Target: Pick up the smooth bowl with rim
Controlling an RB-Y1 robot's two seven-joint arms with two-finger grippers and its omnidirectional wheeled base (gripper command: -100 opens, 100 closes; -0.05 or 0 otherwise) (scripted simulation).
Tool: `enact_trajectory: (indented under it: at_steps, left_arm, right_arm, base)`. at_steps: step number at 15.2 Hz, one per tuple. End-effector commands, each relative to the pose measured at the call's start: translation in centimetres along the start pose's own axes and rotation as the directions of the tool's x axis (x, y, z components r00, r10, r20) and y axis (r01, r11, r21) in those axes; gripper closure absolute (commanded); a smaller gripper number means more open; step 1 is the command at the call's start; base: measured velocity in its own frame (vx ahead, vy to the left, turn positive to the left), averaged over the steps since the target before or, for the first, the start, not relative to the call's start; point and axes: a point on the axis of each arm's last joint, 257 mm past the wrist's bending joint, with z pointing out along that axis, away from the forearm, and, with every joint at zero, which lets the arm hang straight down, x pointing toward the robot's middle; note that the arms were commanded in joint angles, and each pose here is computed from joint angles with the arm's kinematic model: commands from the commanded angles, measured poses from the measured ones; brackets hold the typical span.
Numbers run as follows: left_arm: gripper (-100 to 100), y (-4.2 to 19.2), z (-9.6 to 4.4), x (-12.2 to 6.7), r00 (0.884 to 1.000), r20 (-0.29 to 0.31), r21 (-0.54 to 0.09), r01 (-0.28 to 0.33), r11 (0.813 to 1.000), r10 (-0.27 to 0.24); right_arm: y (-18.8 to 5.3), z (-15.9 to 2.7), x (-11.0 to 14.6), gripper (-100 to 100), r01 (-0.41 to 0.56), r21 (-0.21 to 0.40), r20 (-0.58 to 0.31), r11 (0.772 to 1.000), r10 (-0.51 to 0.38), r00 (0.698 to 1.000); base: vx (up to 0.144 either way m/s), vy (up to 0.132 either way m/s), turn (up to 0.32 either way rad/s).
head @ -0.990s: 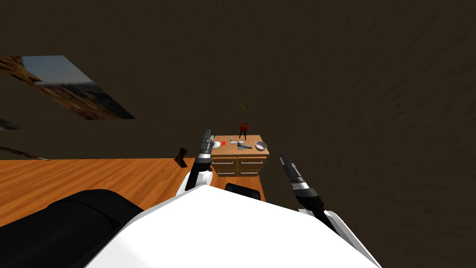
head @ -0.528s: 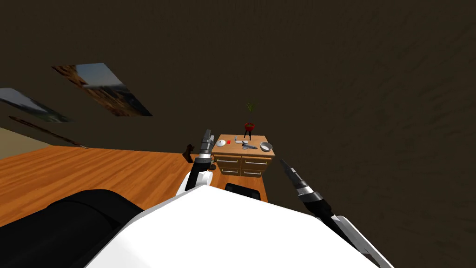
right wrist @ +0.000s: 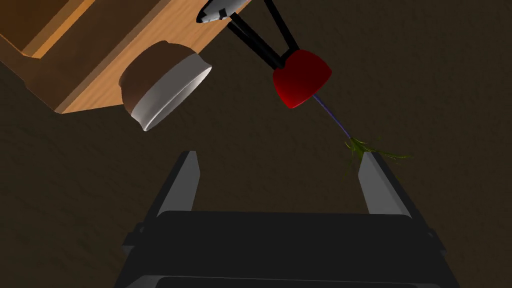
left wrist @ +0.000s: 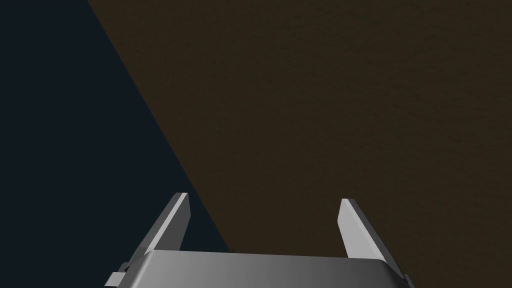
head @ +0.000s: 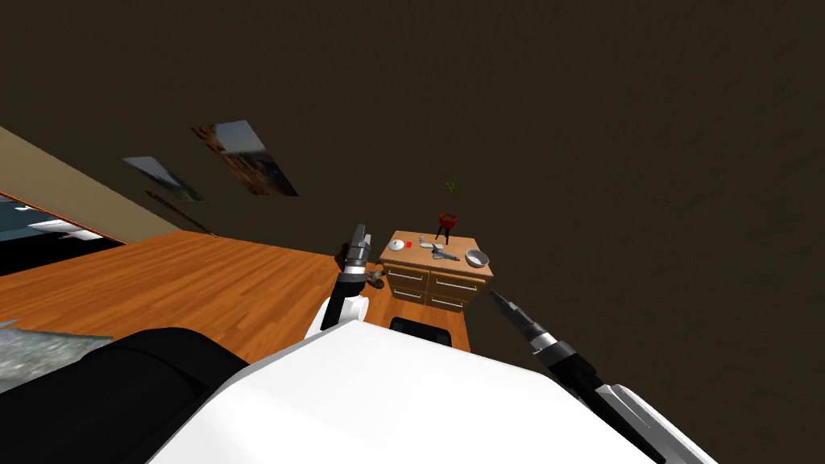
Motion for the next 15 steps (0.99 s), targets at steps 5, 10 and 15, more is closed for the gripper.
enact_trajectory:
  at_steps: [5,10,15]
  left_arm:
    - [0,0.0,0.0,0.0,1.000,0.000,0.000,0.000,1.000,0.000]
    - [0,0.0,0.0,0.0,1.000,0.000,0.000,0.000,1.000,0.000]
    - [0,0.0,0.0,0.0,1.000,0.000,0.000,0.000,1.000,0.000]
  right_arm:
    - [-6.3,-3.4,0.9,-100,0.128,0.115,-0.150,0.985,-0.110,0.983]
    - [-10.9,-6.5,0.6,-100,0.236,0.190,-0.267,0.953,-0.181,0.946]
    - [-15.0,-9.9,-0.3,-100,0.343,0.248,-0.379,0.906,-0.235,0.895]
  base:
    - [-0.019,0.056,0.204]
    - [-0.006,0.061,0.218]
    - [0.009,0.046,0.249]
